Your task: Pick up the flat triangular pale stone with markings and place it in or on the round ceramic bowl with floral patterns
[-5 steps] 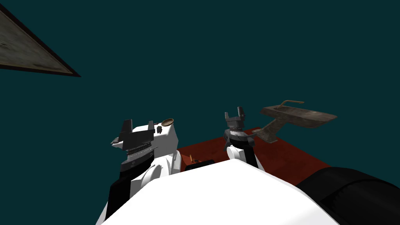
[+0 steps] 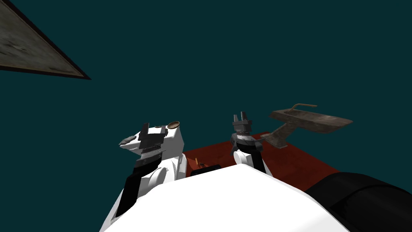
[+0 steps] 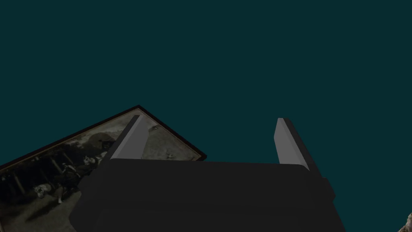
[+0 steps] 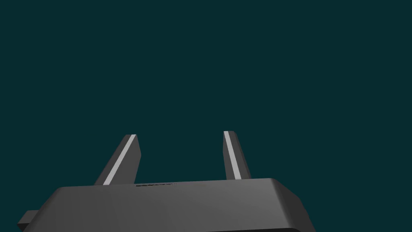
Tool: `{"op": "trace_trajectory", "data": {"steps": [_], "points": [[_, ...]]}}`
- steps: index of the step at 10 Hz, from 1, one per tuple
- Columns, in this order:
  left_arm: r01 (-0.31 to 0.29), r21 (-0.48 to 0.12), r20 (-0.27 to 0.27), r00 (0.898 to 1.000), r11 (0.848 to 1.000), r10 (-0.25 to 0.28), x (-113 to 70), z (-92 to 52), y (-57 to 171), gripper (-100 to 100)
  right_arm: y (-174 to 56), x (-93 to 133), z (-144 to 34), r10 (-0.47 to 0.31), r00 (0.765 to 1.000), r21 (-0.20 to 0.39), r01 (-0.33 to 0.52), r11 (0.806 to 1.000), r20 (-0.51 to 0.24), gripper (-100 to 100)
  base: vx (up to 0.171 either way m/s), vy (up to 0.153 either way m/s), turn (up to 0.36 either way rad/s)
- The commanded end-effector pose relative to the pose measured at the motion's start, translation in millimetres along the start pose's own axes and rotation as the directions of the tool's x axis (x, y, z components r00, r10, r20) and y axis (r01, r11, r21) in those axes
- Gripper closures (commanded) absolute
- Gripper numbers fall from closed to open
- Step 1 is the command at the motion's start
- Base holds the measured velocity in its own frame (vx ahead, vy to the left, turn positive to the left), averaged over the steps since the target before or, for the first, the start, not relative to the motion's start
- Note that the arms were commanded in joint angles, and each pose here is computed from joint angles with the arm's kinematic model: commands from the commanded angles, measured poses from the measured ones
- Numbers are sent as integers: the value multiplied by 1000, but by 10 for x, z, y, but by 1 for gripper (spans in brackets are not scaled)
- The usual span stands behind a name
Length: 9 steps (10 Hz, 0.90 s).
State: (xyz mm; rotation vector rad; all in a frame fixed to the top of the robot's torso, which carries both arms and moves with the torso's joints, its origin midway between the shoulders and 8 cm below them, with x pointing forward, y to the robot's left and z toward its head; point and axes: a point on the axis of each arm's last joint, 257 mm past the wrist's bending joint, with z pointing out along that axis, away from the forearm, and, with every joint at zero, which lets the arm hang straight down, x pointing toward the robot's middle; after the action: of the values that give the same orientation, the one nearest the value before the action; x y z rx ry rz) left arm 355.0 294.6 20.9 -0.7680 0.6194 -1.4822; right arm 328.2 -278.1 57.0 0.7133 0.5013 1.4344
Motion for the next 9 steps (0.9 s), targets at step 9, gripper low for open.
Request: {"op": "trace_trajectory", "data": {"steps": [9], "points": [[189, -313, 98, 981, 931, -167, -476, 17, 1355, -100, 0, 0, 0, 0, 1000, 0, 0, 1000, 0, 0, -47, -29, 54]]}}
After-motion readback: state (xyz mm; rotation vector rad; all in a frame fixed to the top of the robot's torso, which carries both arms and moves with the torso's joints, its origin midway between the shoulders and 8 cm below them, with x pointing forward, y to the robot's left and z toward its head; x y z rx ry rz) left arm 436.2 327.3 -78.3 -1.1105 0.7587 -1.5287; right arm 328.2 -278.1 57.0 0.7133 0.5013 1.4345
